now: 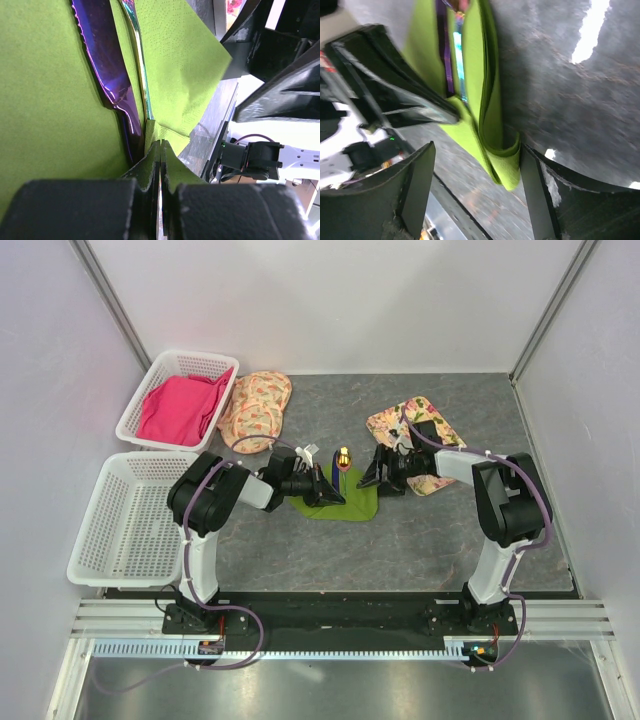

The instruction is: Place the utensils on the paper napkin and roll it up

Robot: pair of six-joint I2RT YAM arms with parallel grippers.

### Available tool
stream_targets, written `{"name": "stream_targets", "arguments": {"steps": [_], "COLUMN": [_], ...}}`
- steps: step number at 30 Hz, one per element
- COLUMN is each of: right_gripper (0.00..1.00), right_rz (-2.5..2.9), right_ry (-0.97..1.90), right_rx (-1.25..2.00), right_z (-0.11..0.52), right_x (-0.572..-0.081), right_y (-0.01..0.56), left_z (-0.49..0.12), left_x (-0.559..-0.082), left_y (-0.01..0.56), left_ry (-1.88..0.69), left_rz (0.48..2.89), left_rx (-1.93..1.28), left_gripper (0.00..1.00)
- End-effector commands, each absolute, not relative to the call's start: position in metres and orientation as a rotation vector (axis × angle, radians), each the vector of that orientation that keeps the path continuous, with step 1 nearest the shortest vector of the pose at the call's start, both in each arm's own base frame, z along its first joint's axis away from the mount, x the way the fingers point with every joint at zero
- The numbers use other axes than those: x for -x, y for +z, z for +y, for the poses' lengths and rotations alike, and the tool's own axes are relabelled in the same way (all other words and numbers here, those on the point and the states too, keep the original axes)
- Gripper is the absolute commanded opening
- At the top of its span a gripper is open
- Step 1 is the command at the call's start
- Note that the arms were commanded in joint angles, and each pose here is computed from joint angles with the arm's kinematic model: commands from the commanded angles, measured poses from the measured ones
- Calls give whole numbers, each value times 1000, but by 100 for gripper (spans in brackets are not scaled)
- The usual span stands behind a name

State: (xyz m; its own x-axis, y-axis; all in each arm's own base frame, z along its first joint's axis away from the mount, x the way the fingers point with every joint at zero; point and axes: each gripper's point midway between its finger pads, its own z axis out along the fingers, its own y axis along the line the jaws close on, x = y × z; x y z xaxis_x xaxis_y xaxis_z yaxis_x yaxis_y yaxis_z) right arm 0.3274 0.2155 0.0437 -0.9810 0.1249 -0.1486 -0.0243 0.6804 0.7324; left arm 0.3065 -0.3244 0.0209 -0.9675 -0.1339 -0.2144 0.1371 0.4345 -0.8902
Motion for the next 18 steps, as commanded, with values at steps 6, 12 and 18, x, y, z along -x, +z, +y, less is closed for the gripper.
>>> {"name": "stream_targets", "arguments": {"steps": [6,12,18], "right_gripper": [73,77,82], "right_rz": [2488,2542,2669], "right_ry": [1479,1471,1321], "right_rx": [-99,-164,-145], "right_z": [244,243,228], "right_x": [-343,-338,-318], "right_y": [81,66,46], "left_z": [-324,-324,-324], "left_x": [-315,-315,-316], "left_y": [19,20,21], "left_ry": [-1530,-1529,-1528], "left_rz": [2418,2415,2412], "left_rx": [-17,-16,-13], "left_gripper": [2,2,2]}}
